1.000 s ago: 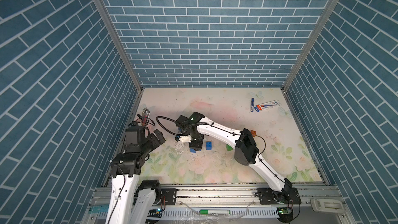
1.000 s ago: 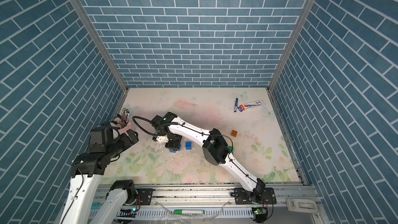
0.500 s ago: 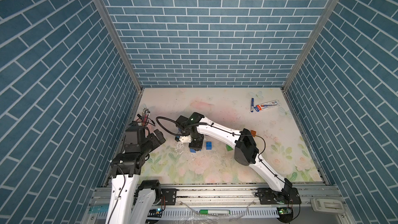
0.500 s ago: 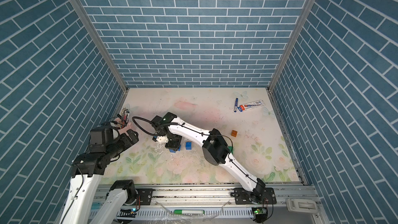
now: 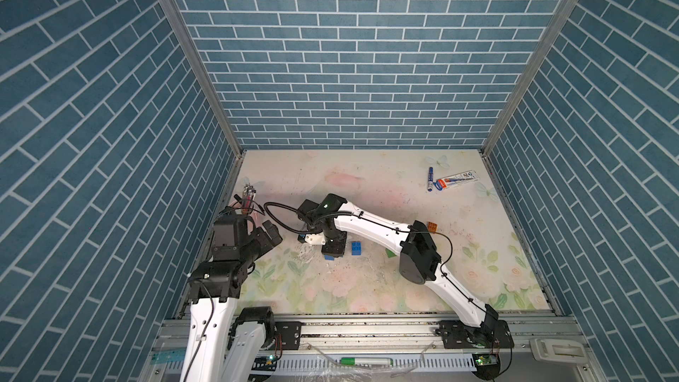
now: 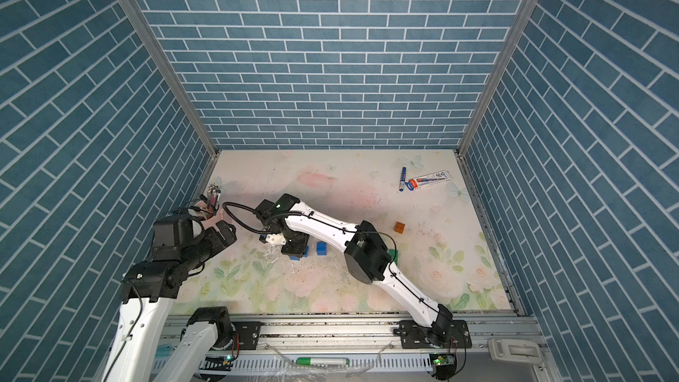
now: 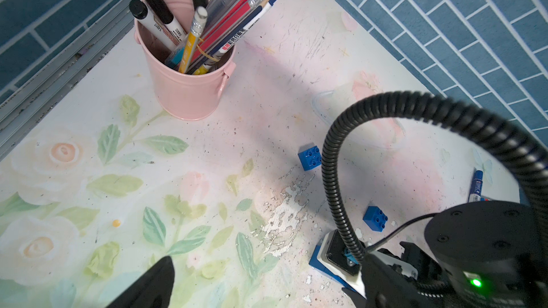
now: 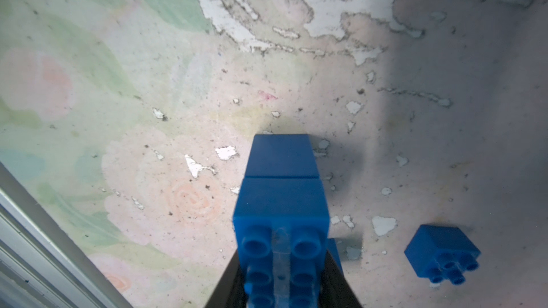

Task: Assemble the letter h with lego
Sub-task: Assemble the lego brick with the lego brick, then pick up the lego brick from the center of the board.

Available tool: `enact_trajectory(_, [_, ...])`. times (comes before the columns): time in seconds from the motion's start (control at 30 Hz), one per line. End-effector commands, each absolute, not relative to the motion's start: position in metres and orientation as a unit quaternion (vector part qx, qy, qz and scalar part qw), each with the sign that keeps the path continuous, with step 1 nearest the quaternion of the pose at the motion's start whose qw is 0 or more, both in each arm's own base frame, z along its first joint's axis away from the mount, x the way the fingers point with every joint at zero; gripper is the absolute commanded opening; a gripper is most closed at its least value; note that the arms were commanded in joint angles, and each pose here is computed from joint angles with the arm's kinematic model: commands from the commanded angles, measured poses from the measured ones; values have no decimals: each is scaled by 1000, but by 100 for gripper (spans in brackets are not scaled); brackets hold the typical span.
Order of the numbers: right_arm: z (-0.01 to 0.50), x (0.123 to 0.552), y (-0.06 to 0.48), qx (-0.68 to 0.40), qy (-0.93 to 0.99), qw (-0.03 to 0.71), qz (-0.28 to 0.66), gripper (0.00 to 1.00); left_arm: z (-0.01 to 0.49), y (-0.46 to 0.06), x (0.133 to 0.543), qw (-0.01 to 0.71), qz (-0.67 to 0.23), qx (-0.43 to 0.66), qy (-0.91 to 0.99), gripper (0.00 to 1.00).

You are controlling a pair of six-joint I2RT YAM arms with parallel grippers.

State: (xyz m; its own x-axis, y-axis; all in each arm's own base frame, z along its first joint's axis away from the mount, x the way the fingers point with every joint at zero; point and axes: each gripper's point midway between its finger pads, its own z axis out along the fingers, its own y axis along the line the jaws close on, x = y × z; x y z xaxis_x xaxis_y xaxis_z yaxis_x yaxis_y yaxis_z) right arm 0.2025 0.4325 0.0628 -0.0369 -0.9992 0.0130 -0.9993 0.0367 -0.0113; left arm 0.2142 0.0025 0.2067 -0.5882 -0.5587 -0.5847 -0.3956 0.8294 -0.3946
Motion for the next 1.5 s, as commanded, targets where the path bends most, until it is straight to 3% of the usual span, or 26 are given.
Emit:
enact_trajectory(0.0, [71,205,423,693,-720,0,28,27,205,4,215,369,-113,-273,881,99])
enact_trajectory(0.43, [71,205,422,693,-721,-1,32,46,206,3,215,371,-114,-272,881,99])
enact_trajectory(0.87, [93,204,433,695,-719,-31,3,57,206,4,215,370,-113,-272,881,99])
enact_trajectory(1.47, [93,197,441,708,-705,-28,-27,56,205,3,216,368,-114,-272,882,99])
